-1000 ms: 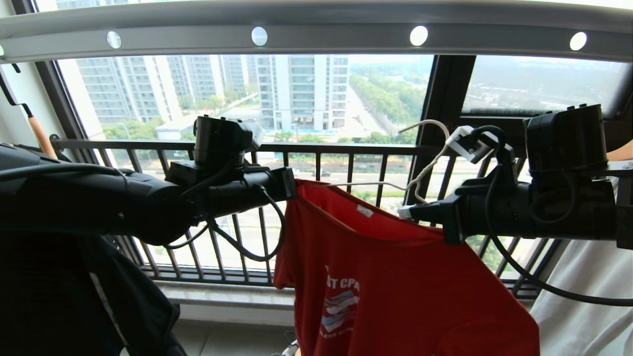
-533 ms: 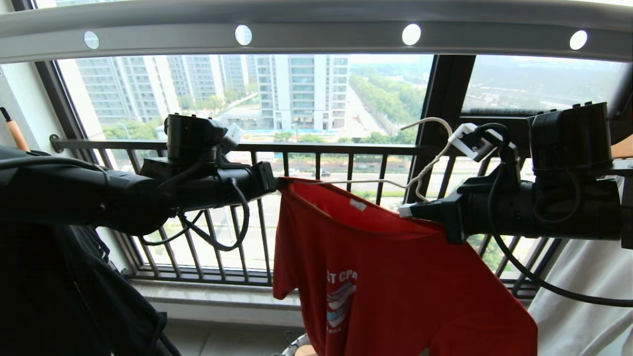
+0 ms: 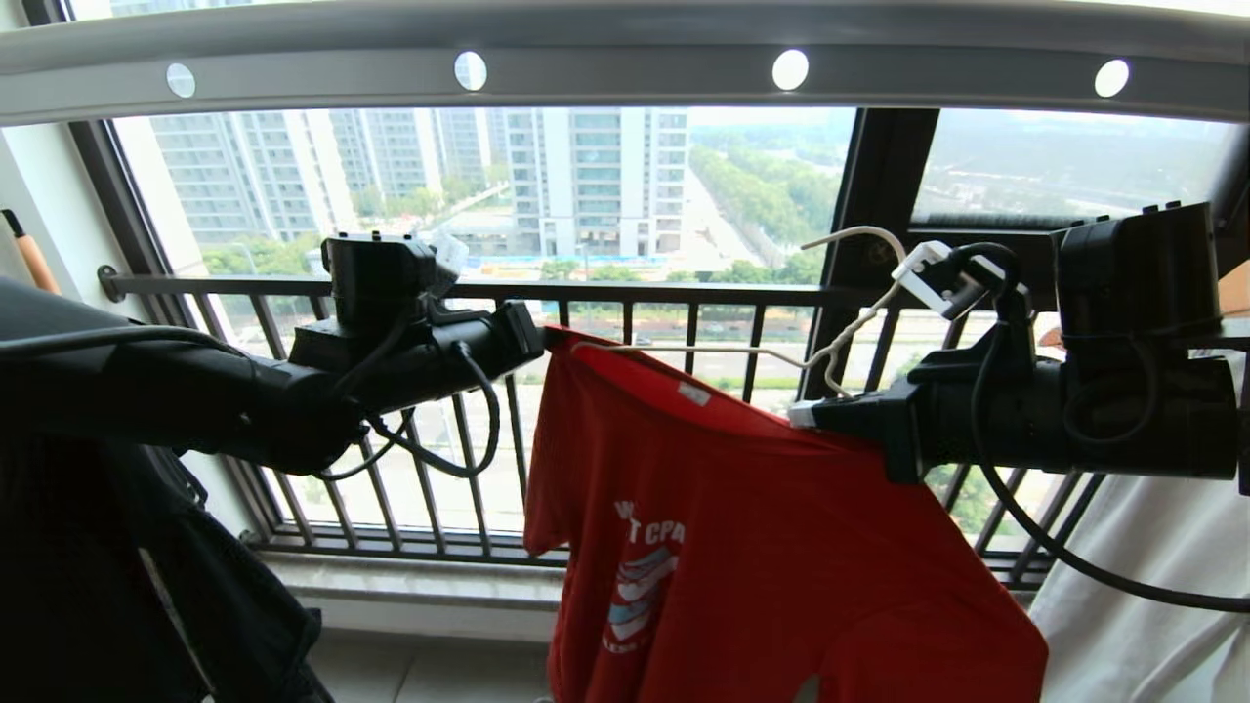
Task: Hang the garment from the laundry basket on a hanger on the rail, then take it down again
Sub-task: Take the clothes off the clothes rack
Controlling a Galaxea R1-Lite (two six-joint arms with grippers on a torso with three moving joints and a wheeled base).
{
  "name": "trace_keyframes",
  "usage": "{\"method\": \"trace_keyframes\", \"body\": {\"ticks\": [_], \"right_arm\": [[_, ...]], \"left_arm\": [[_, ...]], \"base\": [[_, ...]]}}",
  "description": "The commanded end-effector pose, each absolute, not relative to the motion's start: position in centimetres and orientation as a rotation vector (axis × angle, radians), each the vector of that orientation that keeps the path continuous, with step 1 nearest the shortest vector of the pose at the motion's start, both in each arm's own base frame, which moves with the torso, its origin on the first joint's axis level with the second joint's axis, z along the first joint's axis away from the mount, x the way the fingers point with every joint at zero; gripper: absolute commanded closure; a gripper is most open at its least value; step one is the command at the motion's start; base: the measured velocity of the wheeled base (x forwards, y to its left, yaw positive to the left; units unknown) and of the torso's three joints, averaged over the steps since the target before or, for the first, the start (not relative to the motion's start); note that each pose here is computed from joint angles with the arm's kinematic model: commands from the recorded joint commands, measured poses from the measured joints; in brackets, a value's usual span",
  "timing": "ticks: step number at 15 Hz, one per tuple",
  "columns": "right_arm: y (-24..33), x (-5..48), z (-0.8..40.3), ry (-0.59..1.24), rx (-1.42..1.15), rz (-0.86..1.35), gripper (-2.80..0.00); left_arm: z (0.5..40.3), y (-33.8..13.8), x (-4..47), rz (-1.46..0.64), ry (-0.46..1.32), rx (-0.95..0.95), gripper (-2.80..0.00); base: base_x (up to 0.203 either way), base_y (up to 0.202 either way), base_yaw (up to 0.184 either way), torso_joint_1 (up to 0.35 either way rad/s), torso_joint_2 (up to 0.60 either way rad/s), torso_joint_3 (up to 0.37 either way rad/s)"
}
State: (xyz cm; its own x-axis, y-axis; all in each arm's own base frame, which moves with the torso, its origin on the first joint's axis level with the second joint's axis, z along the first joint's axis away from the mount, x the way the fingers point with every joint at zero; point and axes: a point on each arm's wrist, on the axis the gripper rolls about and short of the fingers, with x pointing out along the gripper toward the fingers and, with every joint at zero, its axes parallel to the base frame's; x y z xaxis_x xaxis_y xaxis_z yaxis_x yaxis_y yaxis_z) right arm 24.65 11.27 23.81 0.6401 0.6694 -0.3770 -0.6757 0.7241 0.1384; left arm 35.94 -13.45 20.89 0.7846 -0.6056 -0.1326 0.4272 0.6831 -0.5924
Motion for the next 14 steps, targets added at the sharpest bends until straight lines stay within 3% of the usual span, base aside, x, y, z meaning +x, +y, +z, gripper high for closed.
{"method": "trace_keyframes", "body": {"ticks": [1, 9, 14], "right_arm": [[11.2, 24.4, 24.0, 0.415, -0.018, 0.772, 0.0], [11.1, 24.2, 24.6, 0.38, -0.007, 0.776, 0.0], [11.7, 25.7, 24.5, 0.314, 0.096, 0.758, 0.0]], "left_arm": [[19.9, -13.6, 36.5, -0.582, 0.354, -0.576, 0.0], [18.6, -15.3, 36.1, -0.608, 0.397, -0.555, 0.0], [17.1, -18.3, 34.2, -0.649, 0.431, -0.43, 0.0]], "base": [[0.0, 0.0, 0.0, 0.0, 0.0, 0.0], [0.0, 0.0, 0.0, 0.0, 0.0, 0.0], [0.0, 0.0, 0.0, 0.0, 0.0, 0.0]]}}
